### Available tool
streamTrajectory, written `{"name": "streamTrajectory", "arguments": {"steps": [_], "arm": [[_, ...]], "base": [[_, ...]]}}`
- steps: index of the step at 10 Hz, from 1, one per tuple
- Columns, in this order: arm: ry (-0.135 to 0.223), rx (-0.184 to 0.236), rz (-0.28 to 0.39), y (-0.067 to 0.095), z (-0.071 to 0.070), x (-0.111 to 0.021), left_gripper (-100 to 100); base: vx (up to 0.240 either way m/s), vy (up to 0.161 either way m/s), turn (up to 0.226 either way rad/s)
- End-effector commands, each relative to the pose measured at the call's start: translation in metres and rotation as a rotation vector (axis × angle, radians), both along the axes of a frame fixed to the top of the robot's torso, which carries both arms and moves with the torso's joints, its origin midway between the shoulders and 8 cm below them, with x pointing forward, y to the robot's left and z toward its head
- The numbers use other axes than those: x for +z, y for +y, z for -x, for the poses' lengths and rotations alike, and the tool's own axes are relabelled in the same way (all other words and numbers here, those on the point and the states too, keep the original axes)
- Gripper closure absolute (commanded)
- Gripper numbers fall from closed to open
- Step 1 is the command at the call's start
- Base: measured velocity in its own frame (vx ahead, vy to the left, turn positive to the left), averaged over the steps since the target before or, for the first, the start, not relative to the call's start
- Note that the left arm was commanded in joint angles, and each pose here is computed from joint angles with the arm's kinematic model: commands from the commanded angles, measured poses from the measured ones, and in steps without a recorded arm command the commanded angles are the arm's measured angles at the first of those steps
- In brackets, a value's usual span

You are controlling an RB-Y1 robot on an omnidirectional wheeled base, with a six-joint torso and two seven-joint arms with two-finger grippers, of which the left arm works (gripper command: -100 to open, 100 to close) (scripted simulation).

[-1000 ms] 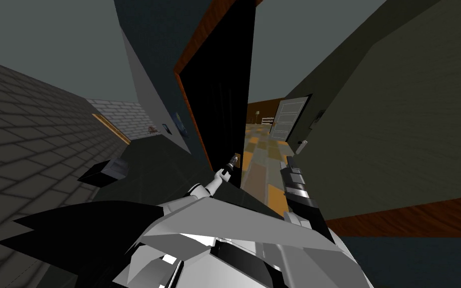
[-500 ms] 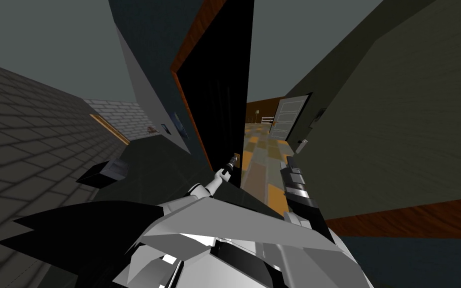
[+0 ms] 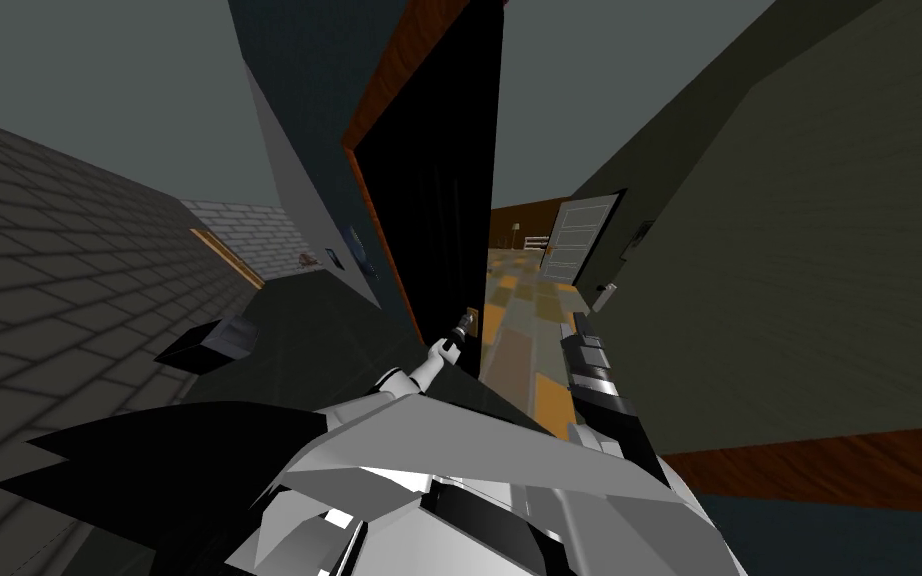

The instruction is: Push the door open

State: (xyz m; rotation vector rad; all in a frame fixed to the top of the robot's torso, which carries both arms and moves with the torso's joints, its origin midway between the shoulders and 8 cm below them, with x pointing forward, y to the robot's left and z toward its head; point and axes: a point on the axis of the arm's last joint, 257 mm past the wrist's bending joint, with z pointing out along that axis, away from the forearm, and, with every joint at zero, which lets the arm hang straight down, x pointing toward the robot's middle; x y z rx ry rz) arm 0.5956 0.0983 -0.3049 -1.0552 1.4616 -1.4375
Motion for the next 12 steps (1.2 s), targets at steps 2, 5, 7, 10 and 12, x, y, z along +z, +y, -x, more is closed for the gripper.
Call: {"name": "streamTrajectory", "arguments": {"steps": [2, 5, 7, 10, 12], "arm": [[-0.022, 0.025, 0.0, 0.017, -0.007, 0.01, 100], [-0.021, 0.058, -0.001, 0.035, -0.01, 0.009, 100], [-0.021, 0.088, -0.002, 0.051, -0.012, 0.009, 100], [-0.021, 0.128, -0.002, 0.074, -0.014, 0.009, 100], [-0.021, 0.153, -0.002, 0.087, -0.015, 0.009, 100]], "base": [[0.145, -0.113, 0.032], [0.162, -0.1, 0.04], [0.199, -0.174, 0.068], [0.152, -0.163, 0.075], [0.153, -0.169, 0.094]]}}
